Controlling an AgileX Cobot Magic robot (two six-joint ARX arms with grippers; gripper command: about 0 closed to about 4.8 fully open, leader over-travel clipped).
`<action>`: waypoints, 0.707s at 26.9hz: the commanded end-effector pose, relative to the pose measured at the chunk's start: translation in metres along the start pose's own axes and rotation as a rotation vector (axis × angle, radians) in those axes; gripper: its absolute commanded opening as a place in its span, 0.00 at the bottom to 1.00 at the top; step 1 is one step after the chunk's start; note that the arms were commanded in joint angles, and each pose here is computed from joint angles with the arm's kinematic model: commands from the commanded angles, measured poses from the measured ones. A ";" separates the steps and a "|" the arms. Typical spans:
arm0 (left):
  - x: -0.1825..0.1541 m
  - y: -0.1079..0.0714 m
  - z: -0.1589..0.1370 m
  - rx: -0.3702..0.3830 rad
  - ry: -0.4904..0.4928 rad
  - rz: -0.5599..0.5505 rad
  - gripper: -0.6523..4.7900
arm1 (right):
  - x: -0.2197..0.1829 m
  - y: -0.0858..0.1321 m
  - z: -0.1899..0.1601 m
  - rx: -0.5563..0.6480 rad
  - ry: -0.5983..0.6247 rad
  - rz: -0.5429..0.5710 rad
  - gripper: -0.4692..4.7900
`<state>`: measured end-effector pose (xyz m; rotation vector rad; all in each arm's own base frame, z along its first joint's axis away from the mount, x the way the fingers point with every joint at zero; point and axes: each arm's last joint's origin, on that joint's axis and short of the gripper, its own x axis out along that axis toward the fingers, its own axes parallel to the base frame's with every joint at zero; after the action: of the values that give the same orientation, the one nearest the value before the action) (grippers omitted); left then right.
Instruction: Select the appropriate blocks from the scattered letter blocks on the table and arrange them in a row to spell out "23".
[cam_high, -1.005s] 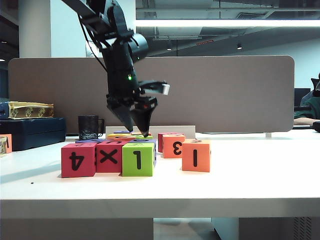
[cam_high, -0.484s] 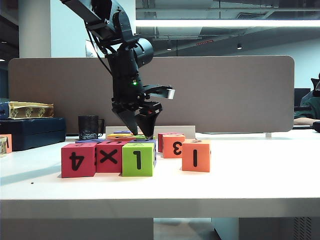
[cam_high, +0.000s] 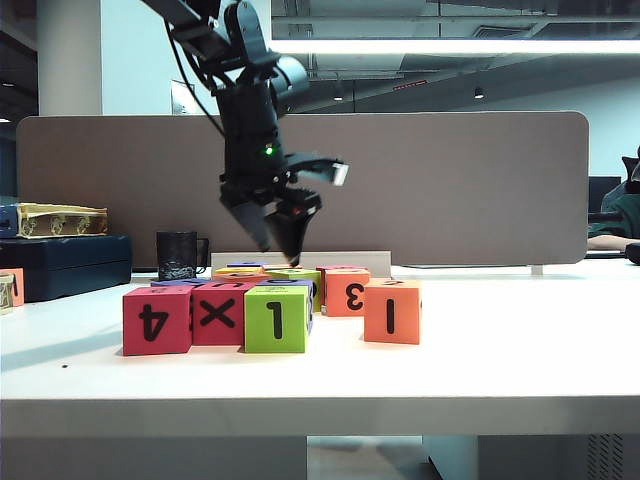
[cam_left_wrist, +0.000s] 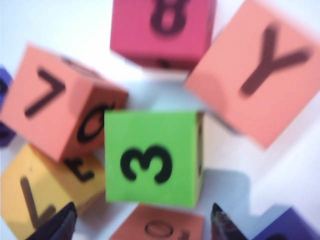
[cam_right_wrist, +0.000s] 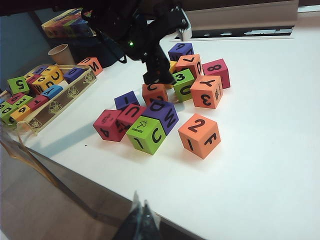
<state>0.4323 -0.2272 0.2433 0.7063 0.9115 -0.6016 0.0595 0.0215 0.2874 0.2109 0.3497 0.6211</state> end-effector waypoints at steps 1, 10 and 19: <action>0.000 0.001 0.002 -0.008 -0.048 -0.040 0.75 | 0.000 0.000 0.002 -0.008 -0.011 -0.003 0.09; 0.020 0.000 0.002 -0.030 -0.053 -0.036 0.82 | 0.000 0.000 0.002 -0.008 -0.010 -0.003 0.09; 0.039 0.002 -0.004 -0.071 -0.028 -0.043 0.80 | 0.000 0.000 0.002 -0.008 -0.011 -0.003 0.09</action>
<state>0.4501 -0.2289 0.2086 0.6328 0.9249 -0.6153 0.0595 0.0215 0.2872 0.2111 0.3509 0.6206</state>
